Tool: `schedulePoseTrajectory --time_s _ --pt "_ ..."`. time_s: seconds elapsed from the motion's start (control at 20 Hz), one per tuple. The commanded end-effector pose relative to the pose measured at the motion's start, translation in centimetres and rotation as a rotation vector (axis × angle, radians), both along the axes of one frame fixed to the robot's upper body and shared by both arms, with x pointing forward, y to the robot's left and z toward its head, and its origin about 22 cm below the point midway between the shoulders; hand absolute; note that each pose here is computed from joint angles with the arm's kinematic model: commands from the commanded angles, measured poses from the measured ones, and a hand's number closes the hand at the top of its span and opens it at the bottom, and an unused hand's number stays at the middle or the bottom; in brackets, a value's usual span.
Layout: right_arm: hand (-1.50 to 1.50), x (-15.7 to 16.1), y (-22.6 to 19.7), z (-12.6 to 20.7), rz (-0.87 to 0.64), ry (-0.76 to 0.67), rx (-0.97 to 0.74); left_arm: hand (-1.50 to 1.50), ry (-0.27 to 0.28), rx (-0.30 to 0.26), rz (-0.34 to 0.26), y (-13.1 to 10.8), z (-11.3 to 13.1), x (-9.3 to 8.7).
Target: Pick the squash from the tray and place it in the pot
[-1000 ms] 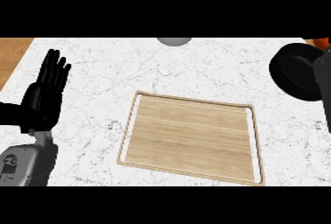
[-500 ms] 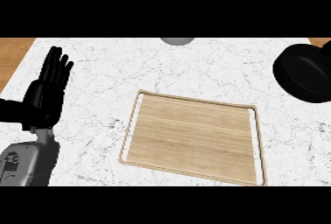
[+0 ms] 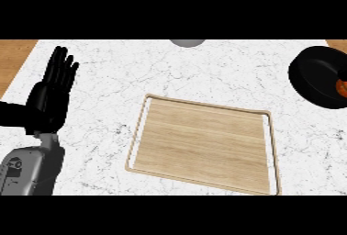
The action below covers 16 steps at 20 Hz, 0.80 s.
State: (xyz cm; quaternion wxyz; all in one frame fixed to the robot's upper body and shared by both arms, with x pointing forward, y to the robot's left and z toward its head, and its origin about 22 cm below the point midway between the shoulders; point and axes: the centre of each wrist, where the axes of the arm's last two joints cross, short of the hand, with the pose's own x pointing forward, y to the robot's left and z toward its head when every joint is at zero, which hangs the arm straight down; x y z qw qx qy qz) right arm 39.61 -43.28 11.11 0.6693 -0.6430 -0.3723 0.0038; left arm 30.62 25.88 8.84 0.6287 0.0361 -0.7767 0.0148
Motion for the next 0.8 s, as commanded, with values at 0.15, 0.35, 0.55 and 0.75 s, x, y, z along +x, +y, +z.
schedulePoseTrajectory --time_s 0.15,0.35,0.55,0.75 --pt "-1.5 -0.8 -0.7 -1.5 0.146 -0.108 0.016 0.0 0.007 0.008 0.013 0.8 0.4 0.6" --pt "-1.5 0.1 -0.3 0.7 0.143 -0.308 0.032 0.0 0.016 -0.009 0.0 0.3 -1.4 0.1" --pt "-1.5 1.0 0.6 1.8 0.074 -0.453 0.116 0.0 0.016 -0.004 -0.002 -0.4 -1.0 0.7" --pt "-1.5 -0.5 -1.8 2.4 0.018 -0.599 0.175 0.0 -0.005 -0.014 0.009 0.8 -0.6 0.3"
